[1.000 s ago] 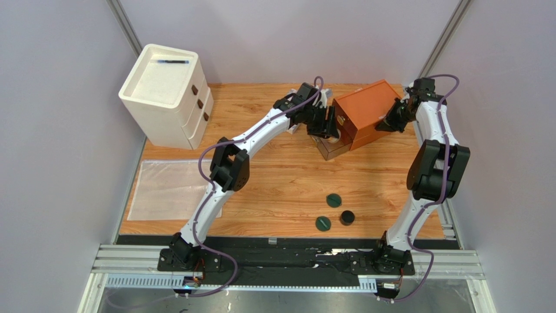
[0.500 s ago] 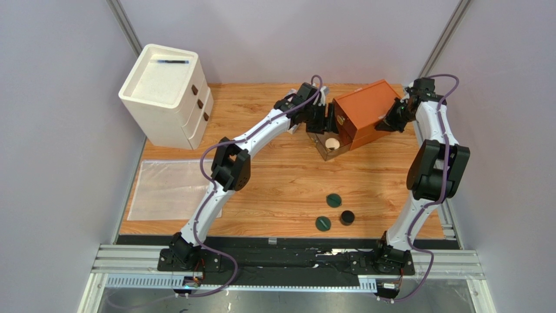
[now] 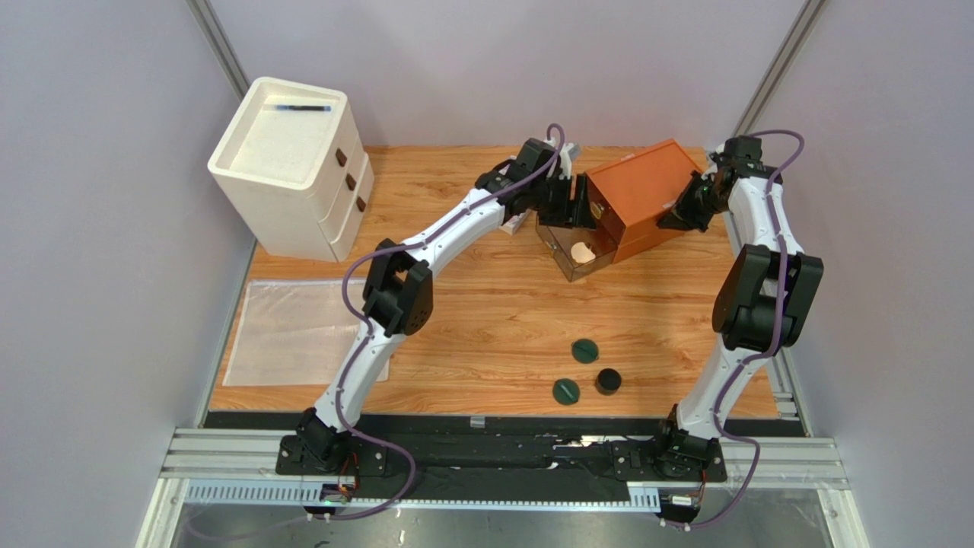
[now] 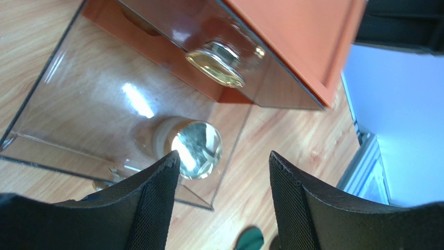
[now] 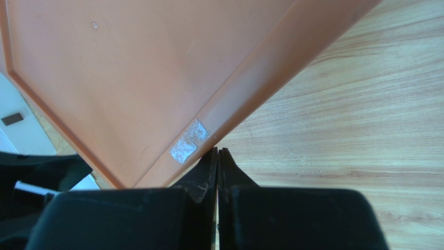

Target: Organize the makeup

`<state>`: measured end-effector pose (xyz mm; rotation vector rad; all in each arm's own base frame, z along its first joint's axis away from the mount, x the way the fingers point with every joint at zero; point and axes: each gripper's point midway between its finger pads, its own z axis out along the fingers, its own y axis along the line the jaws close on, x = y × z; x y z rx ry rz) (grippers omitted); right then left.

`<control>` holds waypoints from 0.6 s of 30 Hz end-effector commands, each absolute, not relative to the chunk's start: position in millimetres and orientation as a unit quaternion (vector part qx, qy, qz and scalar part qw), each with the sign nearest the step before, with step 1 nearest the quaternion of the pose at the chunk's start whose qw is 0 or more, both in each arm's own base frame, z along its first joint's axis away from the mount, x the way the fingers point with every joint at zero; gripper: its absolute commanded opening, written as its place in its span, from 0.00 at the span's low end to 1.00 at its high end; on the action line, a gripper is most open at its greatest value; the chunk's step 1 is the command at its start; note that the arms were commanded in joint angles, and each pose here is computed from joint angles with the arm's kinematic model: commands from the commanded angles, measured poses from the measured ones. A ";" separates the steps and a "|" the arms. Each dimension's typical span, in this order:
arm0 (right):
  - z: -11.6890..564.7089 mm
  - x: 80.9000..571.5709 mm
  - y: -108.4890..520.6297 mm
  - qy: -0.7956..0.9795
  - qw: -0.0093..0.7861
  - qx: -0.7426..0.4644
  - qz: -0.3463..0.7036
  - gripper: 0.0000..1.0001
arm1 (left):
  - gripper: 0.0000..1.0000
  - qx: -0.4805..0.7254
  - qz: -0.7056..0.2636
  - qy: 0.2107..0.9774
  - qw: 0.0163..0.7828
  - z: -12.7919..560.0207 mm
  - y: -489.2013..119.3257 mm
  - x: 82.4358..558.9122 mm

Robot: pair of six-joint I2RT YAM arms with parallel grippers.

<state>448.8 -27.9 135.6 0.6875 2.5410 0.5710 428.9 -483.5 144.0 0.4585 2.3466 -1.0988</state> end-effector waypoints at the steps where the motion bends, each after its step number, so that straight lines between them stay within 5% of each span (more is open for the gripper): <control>1: 163.4 469.0 -26.5 0.907 0.274 0.228 0.222 0.00 | 0.70 0.232 -0.455 0.805 0.304 240.6 -478.6 407.3; 4: 163.7 467.1 -25.7 0.907 0.274 0.229 0.223 0.00 | 0.77 0.260 -0.468 0.795 0.286 247.1 -475.1 388.7; 5: 162.4 466.2 -25.5 0.907 0.273 0.229 0.223 0.00 | 0.99 0.268 -0.469 0.794 0.279 247.5 -471.8 382.0; 18: 161.2 453.9 -20.2 0.905 0.274 0.231 0.228 0.00 | 0.99 0.314 -0.429 0.817 0.223 227.8 -437.2 318.8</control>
